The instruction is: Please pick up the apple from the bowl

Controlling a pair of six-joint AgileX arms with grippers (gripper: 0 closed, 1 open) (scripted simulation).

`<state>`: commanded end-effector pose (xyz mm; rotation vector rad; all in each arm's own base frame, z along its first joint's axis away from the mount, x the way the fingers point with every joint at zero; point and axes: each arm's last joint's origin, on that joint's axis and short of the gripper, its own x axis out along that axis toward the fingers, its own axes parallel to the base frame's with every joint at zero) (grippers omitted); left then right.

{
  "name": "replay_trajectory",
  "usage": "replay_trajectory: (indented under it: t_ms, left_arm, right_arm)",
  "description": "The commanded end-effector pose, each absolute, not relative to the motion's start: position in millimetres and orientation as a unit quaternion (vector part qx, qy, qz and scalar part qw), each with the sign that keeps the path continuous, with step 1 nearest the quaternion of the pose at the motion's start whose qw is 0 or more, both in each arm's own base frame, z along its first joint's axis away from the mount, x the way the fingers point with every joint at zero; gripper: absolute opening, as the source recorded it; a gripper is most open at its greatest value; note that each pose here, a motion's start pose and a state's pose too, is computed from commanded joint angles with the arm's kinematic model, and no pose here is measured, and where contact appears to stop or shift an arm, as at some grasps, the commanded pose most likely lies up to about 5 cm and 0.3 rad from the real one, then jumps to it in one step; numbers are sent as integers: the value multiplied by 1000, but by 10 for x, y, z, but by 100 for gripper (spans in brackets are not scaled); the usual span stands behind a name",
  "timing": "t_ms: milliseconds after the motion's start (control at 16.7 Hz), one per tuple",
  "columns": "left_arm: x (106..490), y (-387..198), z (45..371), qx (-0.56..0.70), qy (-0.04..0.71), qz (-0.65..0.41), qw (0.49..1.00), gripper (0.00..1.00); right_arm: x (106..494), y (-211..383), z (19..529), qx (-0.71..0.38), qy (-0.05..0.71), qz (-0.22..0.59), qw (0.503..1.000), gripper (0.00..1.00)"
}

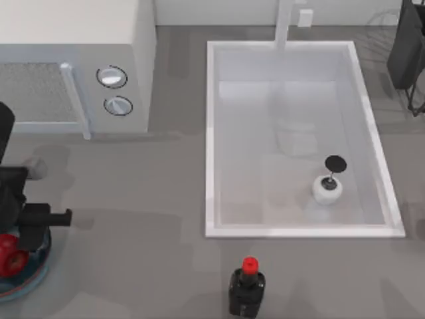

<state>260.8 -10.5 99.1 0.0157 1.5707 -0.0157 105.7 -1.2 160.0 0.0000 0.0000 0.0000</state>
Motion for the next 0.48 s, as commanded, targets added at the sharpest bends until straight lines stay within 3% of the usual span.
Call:
replay_trajectory:
  t_ms: [480]
  left_arm:
    - [2608, -105, 991, 7, 707, -7, 707, 10]
  right_arm:
    - [1057, -12, 1600, 0, 0, 0, 1000, 100]
